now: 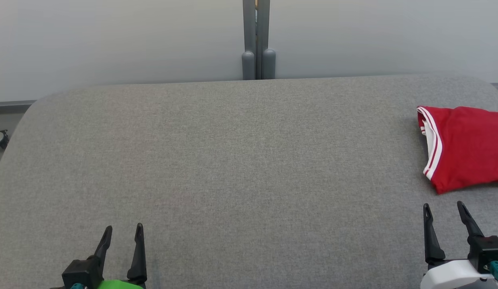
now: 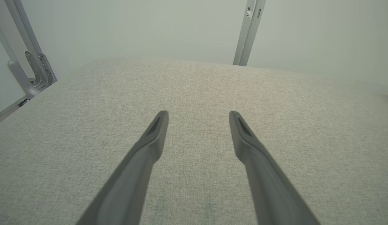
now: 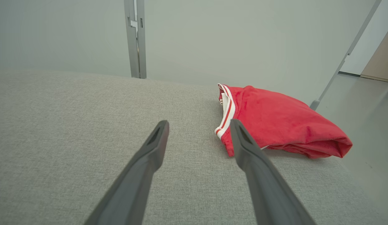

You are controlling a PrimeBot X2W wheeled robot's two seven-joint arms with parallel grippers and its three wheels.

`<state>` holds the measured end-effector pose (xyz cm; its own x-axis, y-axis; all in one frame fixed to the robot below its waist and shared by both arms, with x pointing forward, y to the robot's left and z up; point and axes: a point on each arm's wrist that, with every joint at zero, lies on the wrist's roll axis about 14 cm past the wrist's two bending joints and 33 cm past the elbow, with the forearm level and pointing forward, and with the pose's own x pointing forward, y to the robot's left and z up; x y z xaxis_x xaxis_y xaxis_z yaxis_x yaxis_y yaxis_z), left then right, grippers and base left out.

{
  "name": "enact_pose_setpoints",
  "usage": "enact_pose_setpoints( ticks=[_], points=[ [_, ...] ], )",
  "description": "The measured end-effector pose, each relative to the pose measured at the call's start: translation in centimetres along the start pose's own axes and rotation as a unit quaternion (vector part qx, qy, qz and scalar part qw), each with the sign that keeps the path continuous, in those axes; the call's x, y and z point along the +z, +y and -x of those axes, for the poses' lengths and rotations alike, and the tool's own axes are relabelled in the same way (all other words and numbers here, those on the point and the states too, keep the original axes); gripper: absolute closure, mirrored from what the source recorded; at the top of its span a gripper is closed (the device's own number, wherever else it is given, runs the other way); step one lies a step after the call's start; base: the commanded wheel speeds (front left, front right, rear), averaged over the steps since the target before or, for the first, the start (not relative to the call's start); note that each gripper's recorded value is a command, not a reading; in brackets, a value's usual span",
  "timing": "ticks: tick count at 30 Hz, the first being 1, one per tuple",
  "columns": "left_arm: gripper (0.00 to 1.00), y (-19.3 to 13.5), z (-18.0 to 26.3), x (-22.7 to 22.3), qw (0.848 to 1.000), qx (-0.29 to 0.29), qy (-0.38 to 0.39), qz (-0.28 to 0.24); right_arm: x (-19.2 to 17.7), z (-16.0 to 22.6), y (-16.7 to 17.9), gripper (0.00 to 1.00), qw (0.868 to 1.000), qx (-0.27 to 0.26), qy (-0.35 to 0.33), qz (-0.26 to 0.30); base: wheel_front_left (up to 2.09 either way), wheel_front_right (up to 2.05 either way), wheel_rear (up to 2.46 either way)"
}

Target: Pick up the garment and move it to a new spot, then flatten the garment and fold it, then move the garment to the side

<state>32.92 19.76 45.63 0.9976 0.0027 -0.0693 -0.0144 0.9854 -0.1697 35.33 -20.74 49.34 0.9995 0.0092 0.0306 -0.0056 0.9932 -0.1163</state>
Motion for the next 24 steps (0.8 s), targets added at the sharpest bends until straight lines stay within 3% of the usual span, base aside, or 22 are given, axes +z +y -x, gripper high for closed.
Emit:
enact_pose_setpoints(
  ticks=[5,6,13,24],
  points=[
    [0.0,-0.1,-0.1,0.0,1.0,-0.001,0.0,0.0,0.0,0.1,-0.1,0.0,1.0,-0.001,0.0,0.0,0.0,0.0,0.0],
    [1.0,-0.1,-0.1,-0.1,1.0,-0.001,0.002,0.0,-0.1,0.1,-0.1,1.0,1.0,-0.002,0.002,0.0,0.0,0.0,0.0],
    [1.0,0.3,1.0,-2.7,0.999,0.008,0.044,0.007,-2.4,0.7,0.4,1.0,0.999,-0.003,0.042,-0.018,0.0,0.0,0.0],
    [1.0,0.9,0.6,-2.6,0.993,0.035,0.049,0.104,-2.9,0.6,0.0,1.0,0.989,-0.032,0.054,-0.135,0.0,0.0,0.0]
  ],
)
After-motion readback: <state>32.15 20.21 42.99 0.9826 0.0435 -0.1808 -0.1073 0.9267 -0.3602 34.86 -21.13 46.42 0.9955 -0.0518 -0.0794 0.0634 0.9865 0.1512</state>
